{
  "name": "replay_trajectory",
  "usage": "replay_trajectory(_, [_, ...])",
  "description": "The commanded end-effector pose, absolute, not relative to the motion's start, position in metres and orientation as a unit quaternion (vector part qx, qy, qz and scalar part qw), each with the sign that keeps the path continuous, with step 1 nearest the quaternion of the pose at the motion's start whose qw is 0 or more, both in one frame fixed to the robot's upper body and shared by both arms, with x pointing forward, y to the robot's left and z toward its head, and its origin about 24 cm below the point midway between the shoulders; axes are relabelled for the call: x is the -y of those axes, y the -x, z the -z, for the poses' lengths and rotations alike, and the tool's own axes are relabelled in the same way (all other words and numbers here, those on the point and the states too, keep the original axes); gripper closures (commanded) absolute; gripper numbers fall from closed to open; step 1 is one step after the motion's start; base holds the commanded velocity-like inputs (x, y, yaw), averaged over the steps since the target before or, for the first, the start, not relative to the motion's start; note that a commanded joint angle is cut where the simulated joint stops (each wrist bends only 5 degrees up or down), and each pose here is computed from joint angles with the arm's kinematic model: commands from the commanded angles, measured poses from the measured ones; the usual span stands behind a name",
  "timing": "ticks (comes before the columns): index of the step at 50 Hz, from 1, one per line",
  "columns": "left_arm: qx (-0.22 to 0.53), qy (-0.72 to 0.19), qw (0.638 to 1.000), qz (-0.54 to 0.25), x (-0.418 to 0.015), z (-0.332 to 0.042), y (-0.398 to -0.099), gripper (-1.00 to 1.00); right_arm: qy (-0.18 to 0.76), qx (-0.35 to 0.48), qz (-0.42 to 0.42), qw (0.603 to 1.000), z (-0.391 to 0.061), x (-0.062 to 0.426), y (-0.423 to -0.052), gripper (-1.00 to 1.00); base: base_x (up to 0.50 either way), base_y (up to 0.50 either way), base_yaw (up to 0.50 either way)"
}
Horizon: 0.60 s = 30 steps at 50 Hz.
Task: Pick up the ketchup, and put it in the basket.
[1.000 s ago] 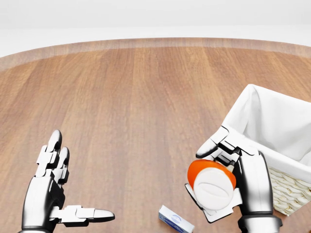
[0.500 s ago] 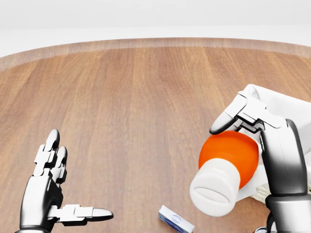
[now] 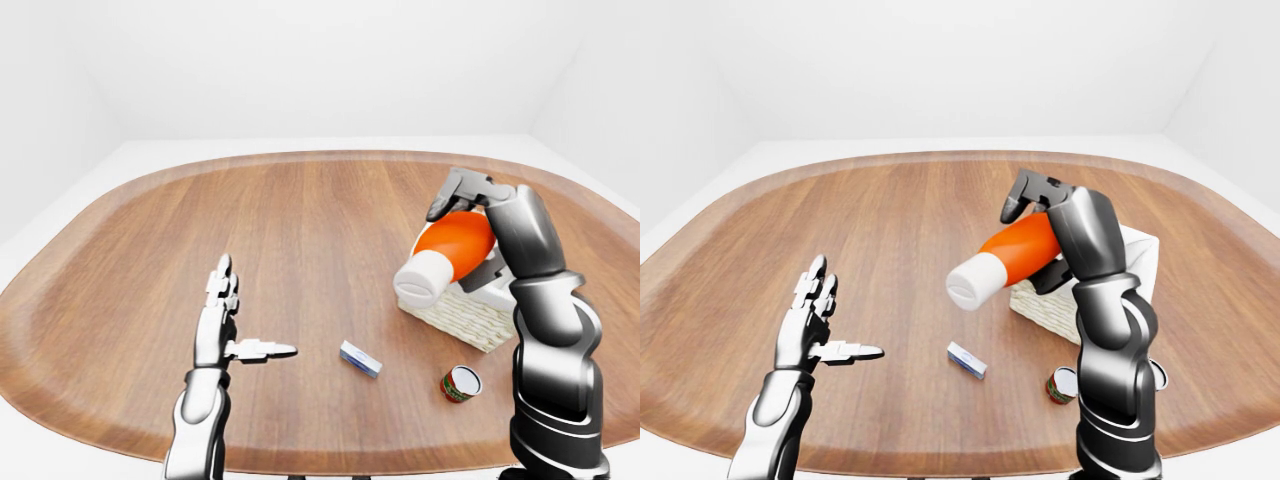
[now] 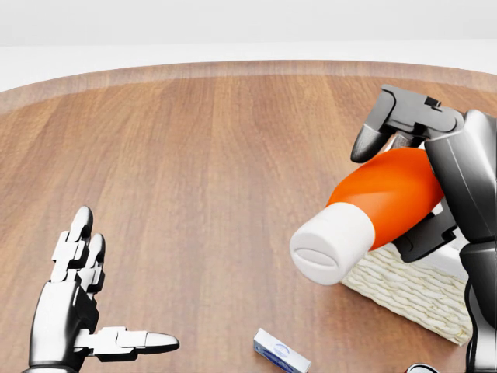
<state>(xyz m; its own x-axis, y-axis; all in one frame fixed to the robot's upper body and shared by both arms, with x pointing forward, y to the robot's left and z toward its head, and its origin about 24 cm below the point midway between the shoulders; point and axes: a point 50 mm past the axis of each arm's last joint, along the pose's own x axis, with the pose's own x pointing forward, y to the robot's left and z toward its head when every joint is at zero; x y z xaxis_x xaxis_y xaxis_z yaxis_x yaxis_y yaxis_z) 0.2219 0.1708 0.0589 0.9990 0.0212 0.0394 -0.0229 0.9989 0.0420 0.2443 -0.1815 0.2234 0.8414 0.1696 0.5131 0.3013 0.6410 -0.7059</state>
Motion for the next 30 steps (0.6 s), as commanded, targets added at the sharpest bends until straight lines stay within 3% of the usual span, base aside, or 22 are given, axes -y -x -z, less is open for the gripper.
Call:
replay_trajectory(1, [0.021, -0.021, 1.0, -0.011, -0.171, -0.059, -0.222, -1.0, 0.52, 0.254, 0.064, 0.813, -0.245, 0.194, -0.255, 1.0, 0.0, 0.0, 0.0])
replay_trajectory(19, [0.021, -0.02, 1.0, -0.011, -0.172, -0.058, -0.223, -1.0, 0.605, 0.198, 0.078, 0.767, -0.258, 0.203, -0.272, 1.0, 0.0, 0.0, 0.0])
replay_trajectory(30, [0.02, -0.022, 0.999, -0.012, -0.172, -0.056, -0.224, -1.0, 0.614, 0.164, 0.09, 0.767, -0.26, 0.217, -0.29, 1.0, 0.0, 0.0, 0.0])
